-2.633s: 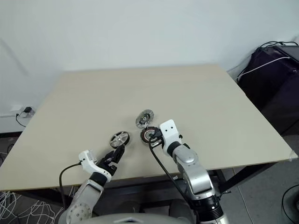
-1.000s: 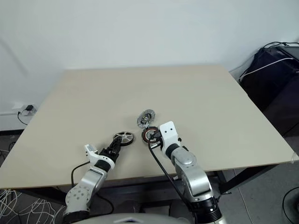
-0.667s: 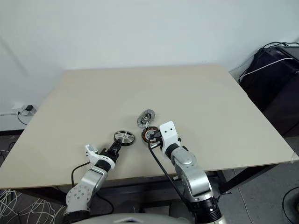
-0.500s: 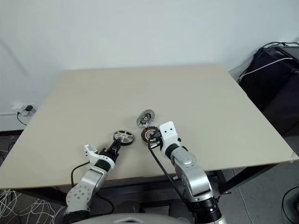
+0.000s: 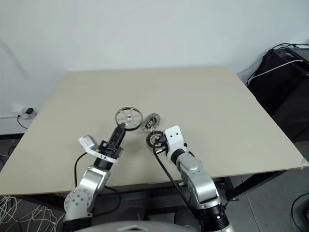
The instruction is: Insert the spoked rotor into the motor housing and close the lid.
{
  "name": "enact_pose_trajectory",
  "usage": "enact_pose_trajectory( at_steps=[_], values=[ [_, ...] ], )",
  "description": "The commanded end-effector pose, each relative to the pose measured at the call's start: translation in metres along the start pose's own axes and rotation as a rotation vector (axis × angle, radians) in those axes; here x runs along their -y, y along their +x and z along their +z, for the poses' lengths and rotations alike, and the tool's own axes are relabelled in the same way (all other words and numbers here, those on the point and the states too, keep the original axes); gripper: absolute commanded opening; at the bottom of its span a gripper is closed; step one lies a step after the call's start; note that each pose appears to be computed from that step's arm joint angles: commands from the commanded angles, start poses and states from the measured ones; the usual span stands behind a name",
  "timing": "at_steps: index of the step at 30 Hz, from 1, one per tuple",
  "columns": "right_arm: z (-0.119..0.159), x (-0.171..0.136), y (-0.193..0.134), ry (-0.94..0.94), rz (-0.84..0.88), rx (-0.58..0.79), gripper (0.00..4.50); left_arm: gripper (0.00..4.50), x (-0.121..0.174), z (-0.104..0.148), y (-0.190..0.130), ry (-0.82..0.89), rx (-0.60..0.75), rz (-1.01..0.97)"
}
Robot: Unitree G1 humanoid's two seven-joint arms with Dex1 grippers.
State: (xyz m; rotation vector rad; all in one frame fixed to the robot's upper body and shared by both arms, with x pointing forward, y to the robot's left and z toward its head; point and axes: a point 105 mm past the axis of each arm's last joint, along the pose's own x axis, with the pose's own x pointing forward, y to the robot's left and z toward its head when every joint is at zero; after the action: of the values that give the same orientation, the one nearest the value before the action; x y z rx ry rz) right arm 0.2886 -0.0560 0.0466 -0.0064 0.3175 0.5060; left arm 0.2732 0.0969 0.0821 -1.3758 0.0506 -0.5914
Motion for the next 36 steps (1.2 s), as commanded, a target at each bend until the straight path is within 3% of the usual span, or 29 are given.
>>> enact_pose_trajectory(
  at_steps=[1, 7, 16, 36],
  values=[
    [0.021, 0.002, -0.006, -0.008, -0.008, 0.093, 0.00, 0.36, -0.001, -0.020, 0.018, -0.053, -0.081, 0.006],
    [0.016, 0.013, -0.020, 0.002, -0.048, 0.089, 0.00, 0.36, -0.032, -0.046, 0.025, -0.053, -0.207, 0.160],
    [0.004, 0.026, -0.032, 0.016, -0.108, 0.055, 0.00, 0.36, -0.066, -0.047, 0.022, -0.014, -0.203, 0.312],
    [0.005, 0.021, -0.029, 0.023, -0.098, 0.050, 0.00, 0.36, -0.054, -0.070, 0.029, -0.122, -0.293, 0.211]
  ],
)
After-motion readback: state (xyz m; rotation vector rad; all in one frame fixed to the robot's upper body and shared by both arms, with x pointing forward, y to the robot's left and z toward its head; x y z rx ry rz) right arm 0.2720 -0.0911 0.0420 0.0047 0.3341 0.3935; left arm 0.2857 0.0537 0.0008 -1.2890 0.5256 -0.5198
